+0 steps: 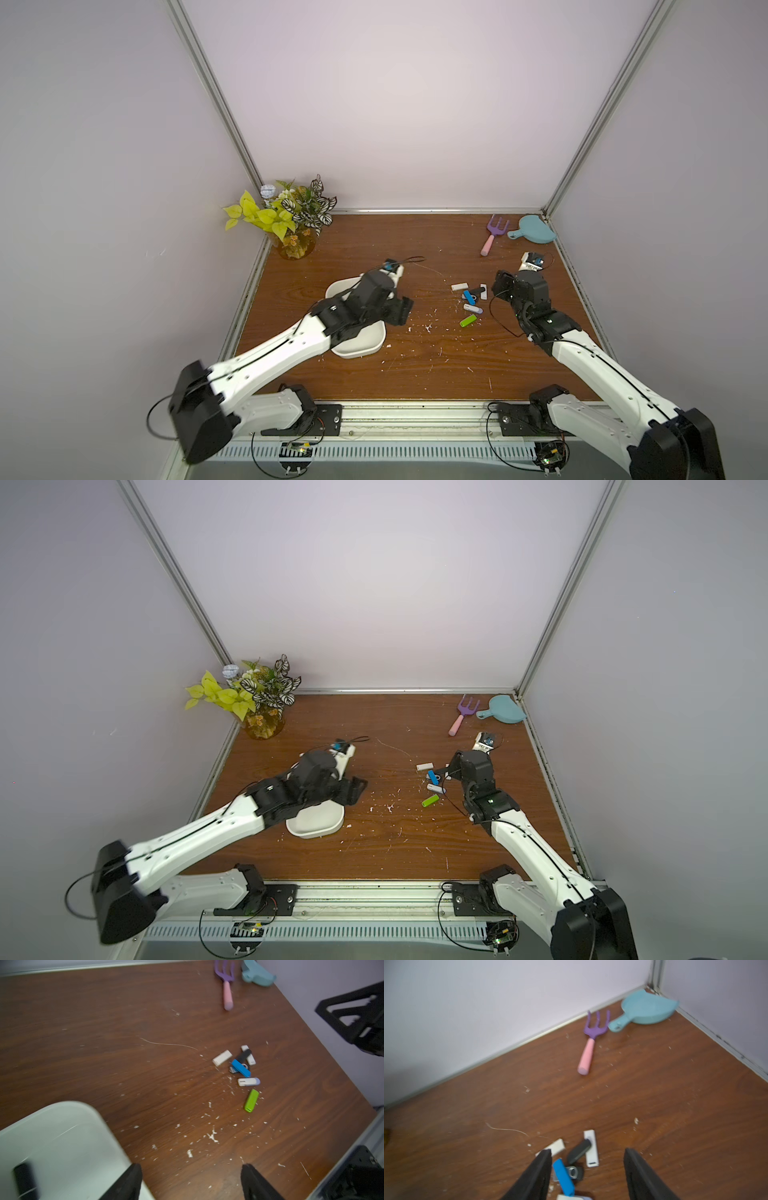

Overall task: Put the usb flash drive into the storage box
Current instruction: Pick up the USB flash from the center of the board.

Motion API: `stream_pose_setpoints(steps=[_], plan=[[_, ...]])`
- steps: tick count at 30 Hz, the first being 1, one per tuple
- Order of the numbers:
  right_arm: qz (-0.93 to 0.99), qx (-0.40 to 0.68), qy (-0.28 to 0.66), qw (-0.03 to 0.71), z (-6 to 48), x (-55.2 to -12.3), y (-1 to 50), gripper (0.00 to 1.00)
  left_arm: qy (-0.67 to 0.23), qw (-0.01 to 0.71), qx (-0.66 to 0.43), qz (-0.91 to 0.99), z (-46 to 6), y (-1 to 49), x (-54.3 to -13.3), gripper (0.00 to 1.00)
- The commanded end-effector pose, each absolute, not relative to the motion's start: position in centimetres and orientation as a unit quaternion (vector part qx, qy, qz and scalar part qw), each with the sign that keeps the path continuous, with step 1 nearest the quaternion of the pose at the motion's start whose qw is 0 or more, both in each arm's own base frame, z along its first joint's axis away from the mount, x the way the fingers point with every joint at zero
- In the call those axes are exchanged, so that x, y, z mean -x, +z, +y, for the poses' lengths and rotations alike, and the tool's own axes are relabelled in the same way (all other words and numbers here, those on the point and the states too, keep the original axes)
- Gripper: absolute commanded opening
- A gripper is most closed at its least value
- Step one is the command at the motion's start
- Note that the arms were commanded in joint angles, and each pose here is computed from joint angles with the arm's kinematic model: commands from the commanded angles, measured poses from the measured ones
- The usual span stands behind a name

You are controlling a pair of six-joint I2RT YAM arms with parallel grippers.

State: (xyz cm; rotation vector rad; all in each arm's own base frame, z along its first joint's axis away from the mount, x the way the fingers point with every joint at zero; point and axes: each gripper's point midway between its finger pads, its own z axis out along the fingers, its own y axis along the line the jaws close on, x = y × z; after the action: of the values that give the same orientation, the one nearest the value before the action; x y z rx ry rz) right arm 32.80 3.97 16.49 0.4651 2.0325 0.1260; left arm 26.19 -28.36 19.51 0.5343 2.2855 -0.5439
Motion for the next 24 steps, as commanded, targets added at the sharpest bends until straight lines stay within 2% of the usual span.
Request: stream_pose_setpoints(steps=[1,6,11,24], plan=[[0.842,-0.206,0.081,0.492,3.0,-33.3,15.1,0.61,-0.229,0.339,-0.298,0.862,-34.6,18.3,-27.9,0.71],[0.846,-0.264,0.067,0.458,-0.9,-32.4,11.1,0.60,-0.241,0.313,-0.409,0.822,-42.2,15.7,-31.3,0.70],[0.842,-0.292,0.074,0.446,-2.1,-31.9,8.8,0.58,-0.231,0.299,-0.475,0.795,-47.6,12.9,-34.8,0.70],[0.848,-0.306,0.079,0.427,-2.3,-31.8,6.8,0.57,-0.231,0.277,-0.560,0.746,-51.9,7.4,-36.6,0.65]])
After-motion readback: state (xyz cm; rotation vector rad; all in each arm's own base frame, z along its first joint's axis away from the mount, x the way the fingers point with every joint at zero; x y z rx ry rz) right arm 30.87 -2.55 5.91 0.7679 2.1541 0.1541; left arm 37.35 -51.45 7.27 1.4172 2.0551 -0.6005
